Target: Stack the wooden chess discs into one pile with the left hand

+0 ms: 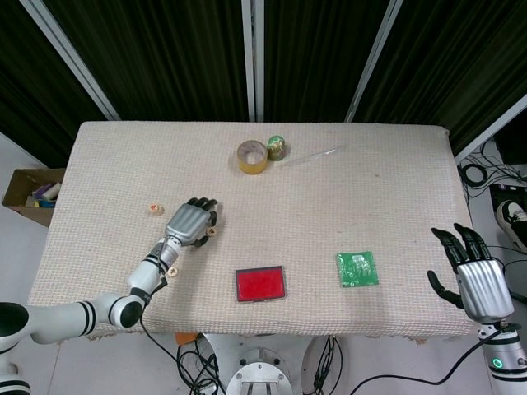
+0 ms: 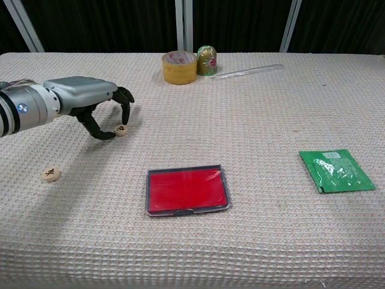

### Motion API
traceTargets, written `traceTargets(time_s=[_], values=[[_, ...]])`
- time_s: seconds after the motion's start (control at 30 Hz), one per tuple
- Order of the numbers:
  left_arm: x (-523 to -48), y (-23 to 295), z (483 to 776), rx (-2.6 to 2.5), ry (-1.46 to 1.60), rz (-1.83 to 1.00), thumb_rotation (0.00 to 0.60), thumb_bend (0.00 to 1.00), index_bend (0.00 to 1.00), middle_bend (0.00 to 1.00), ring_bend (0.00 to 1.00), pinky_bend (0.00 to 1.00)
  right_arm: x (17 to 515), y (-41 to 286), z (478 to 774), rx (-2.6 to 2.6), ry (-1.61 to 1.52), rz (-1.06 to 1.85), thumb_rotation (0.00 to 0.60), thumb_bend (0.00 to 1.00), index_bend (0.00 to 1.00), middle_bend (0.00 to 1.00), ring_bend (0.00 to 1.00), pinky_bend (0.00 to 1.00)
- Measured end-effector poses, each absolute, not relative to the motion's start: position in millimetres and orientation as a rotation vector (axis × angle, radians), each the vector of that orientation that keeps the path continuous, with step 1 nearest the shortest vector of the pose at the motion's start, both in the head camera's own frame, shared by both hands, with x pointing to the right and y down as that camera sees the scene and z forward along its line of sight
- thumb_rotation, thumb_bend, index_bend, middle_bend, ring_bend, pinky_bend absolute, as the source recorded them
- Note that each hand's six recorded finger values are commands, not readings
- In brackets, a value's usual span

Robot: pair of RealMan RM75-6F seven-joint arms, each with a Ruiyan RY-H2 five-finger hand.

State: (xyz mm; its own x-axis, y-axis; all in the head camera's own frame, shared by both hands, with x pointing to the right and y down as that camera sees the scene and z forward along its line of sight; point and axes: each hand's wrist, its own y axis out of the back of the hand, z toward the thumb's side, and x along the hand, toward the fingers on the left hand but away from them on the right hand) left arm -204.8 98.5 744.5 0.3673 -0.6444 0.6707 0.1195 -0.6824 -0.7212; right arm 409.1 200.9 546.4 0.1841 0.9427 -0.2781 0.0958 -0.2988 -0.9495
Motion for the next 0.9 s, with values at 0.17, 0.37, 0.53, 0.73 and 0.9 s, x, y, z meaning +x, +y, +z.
traceTargets(time_s=[0.17,0.37,0.53,0.73,0.9], values=[[-202.3,99.8,744.3,-1.930,0.457,-1.375,0.600,0.33,0.44,0.11,0.09,0.16,409.8,201.4,545.9,-1.590,-1.017,1.229,0.600,0.30,0.13,0.22,0.04,0.14],[-200.9,101.6,746.6,-1.940,0.454,-1.380,0.600,0.36,0.46,0.11,0.09,0.16,410.7,201.9,545.2,-1.588,-1.019,1.229,0.600,0.30,0.13,0.22,0.04,0.14],[-201.0,101.1,748.3,-1.945,0.470,-1.381,0.600,0.41,0.52,0.12,0.09,0.16,411.4,202.1,545.2,-1.588,-1.020,1.232,0.600,0.30,0.13,0.22,0.04,0.14],[-208.4,90.1,738.2,-1.928,0.523,-1.372,0.600,0.41,0.52,0.12,0.09,0.16,410.9,201.1,544.1,-1.587,-1.022,1.225,0.600,0.30,0.13,0.22,0.04,0.14],[-237.3,65.5,720.7,-1.879,0.626,-1.408,0.600,0.41,0.52,0.12,0.09,0.16,409.6,200.3,544.6,-1.591,-1.018,1.221,0.600,0.30,0.13,0.22,0.04,0.14]])
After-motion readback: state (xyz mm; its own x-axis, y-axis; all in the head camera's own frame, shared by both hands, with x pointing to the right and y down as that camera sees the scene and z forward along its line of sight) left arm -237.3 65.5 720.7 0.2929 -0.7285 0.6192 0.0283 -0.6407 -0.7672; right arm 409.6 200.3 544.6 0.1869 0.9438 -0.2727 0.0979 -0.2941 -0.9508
